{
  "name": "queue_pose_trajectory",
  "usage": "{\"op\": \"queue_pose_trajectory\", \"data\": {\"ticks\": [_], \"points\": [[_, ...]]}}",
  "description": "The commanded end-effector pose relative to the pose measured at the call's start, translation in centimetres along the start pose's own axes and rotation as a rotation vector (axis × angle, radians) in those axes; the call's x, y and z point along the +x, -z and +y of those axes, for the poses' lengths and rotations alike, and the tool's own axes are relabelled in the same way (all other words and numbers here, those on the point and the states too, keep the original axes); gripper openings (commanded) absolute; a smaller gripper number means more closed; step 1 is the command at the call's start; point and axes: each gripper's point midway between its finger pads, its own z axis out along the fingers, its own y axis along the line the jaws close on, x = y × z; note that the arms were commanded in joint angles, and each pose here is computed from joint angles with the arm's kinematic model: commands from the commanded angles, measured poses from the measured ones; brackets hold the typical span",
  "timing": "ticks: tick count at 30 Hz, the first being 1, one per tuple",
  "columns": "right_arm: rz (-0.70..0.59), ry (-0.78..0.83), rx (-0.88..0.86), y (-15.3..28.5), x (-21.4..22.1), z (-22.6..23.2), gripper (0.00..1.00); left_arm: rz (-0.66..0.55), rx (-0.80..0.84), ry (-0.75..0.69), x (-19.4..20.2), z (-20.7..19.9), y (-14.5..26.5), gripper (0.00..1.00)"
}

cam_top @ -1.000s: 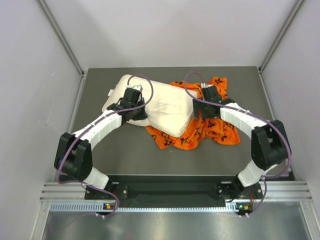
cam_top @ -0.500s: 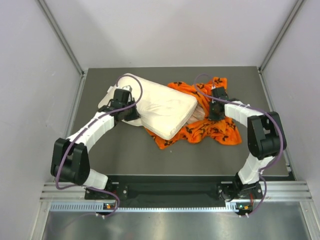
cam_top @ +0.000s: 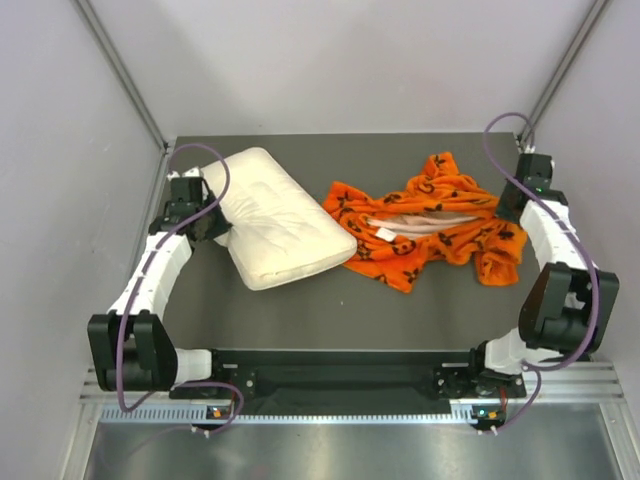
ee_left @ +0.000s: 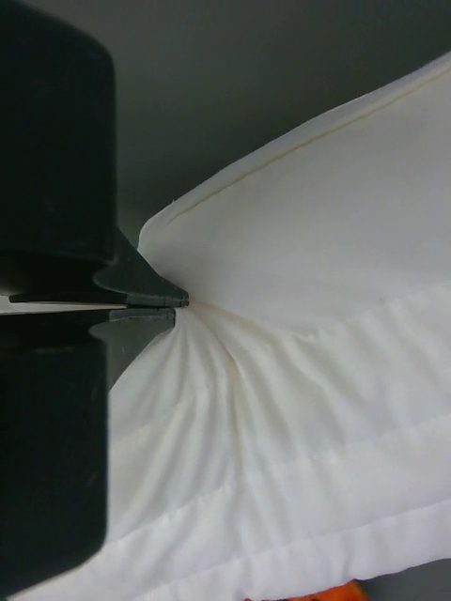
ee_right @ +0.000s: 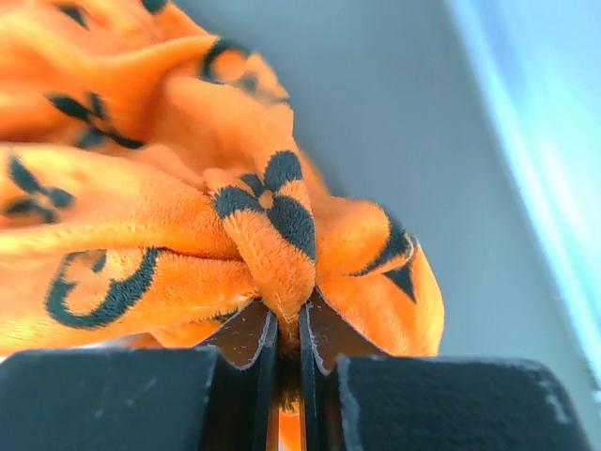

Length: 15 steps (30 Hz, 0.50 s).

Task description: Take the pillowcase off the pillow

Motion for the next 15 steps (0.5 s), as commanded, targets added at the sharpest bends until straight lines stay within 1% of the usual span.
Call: {"op": "queue_pose_trajectory", "data": {"ticks": [1, 3, 8, 12, 15], "points": [[-0.153, -0.005, 0.078, 3.7, -5.1, -2.8, 0.0, -0.089, -0.039, 0.015, -2.4, 1.4, 1.6, 0.0], [-0.156, -0.011, 0.128, 4.0, -5.2, -4.1, 0.0, -0.091, -0.083, 0.016, -2.2, 2.4, 1.4, 0.0], [-0.175, -0.082, 0.186, 5.0, -5.6, -7.4, 0.0, -0.111, -0.186, 0.069, -2.0, 5.1, 2.0, 0.0], [-0.178, -0.093, 0.142, 5.1, -5.6, -6.8, 0.0, -0.112, -0.162, 0.044, -2.1, 4.9, 2.3, 0.0], [-0.169, -0.096, 0.143, 5.0, -5.3, -6.8, 0.03, -0.097, -0.192, 0.045, -1.8, 5.4, 2.5, 0.0]]}}
